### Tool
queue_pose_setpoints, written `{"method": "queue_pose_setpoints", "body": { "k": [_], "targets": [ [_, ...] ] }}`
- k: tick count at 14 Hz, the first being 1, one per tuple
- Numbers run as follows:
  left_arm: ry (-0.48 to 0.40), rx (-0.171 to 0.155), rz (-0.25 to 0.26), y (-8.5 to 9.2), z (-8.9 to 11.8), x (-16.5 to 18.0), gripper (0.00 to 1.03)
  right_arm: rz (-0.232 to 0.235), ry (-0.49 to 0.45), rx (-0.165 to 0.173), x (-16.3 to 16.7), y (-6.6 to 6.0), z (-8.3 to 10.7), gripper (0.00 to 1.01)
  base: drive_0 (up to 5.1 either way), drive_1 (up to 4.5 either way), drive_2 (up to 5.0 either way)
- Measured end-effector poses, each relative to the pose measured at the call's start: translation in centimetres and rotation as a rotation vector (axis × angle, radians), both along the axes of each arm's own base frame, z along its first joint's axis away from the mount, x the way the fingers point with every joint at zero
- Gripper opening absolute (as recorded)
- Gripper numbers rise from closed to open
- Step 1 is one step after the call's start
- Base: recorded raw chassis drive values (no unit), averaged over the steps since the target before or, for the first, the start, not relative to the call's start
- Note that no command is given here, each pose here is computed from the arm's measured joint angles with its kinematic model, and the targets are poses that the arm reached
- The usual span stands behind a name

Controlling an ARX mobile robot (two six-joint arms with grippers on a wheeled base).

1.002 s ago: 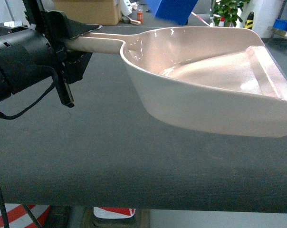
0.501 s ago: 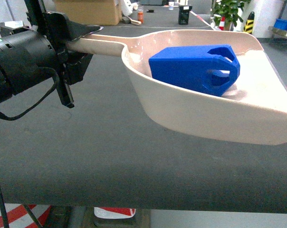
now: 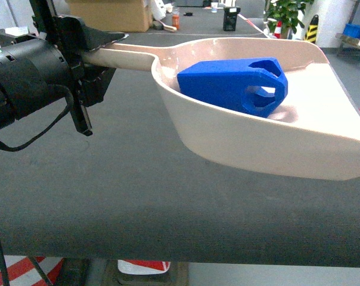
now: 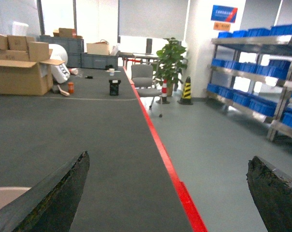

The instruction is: Place part in tray to right shelf

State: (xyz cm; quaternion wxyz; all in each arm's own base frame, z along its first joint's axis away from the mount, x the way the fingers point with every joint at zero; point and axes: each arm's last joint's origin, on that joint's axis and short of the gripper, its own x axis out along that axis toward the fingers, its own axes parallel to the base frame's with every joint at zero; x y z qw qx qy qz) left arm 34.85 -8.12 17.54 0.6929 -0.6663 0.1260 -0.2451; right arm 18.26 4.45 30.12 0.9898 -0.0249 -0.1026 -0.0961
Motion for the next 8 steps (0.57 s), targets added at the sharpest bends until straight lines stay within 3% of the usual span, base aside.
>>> {"method": "queue_pose_setpoints", "body": {
  "k": [1, 2, 3, 5, 8],
  "targets": [
    [0.000, 0.000, 0.000, 0.0, 0.0, 0.0, 0.13, -0.005, 0.000, -0.019, -0.5, -0.1, -0.7, 0.98, 0.0, 0.00, 0.0],
    [0.000, 0.000, 0.000, 0.0, 0.0, 0.0, 0.13, -0.009, 0.047, -0.079, -1.2, -0.3, -2.7, 0.98, 0.0, 0.00, 0.0],
    [0.000, 0.000, 0.000, 0.0, 0.0, 0.0, 0.13, -0.006, 0.079, -0.121, -1.0, -0.2, -3.4, 0.98, 0.0, 0.00, 0.0],
    [0.008, 0.003, 0.011, 0.2, -0.1, 0.1, 0.13, 0.000, 0.081, -0.145, -1.0, -0.1, -3.4, 0.98, 4.5, -4.07, -0.2],
    [0.001, 0.001, 0.002, 0.1, 0.0, 0.0, 0.13, -0.003, 0.077, -0.149, -1.0, -0.1, -3.2, 0.98, 4.8, -2.59, -2.6]
  ]
}}
